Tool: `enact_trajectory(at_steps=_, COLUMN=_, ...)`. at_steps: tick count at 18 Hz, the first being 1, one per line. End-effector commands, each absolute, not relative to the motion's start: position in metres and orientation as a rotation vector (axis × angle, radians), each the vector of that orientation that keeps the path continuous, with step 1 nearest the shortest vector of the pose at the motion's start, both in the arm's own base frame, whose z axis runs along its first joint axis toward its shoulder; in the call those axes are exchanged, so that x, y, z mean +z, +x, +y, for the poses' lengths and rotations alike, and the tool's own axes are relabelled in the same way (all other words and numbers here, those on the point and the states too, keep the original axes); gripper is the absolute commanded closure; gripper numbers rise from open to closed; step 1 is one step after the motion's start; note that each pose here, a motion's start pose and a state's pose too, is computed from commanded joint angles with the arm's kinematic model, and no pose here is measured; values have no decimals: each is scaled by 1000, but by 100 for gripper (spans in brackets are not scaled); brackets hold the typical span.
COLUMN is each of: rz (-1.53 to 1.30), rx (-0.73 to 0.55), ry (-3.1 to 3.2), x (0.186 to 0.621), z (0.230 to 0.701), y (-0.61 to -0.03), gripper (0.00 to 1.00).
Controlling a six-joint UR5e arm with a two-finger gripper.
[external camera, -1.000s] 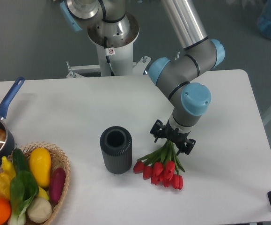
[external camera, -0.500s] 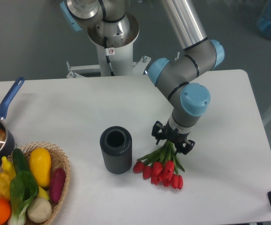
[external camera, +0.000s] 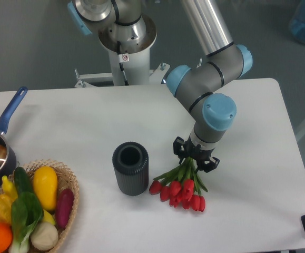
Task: Pick up the flowers from the table
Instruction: 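Close the gripper around the tulip stems just above the blooms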
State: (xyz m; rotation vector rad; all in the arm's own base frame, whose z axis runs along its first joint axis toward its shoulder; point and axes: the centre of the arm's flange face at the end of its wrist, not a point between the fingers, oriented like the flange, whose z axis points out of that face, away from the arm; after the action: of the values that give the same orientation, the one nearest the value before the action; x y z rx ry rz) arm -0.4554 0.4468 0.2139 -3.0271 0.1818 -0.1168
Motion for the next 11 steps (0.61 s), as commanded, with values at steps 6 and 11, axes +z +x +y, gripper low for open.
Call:
enact_trajectory(at_steps=6, rz=182, rx=-117, ry=-3027, x=215, z=447, y=-455, gripper=64)
enact_trajectory(at_steps=11, rz=182, rx=-115, ry=-3026, x=216, z=447, y=-455, gripper=66)
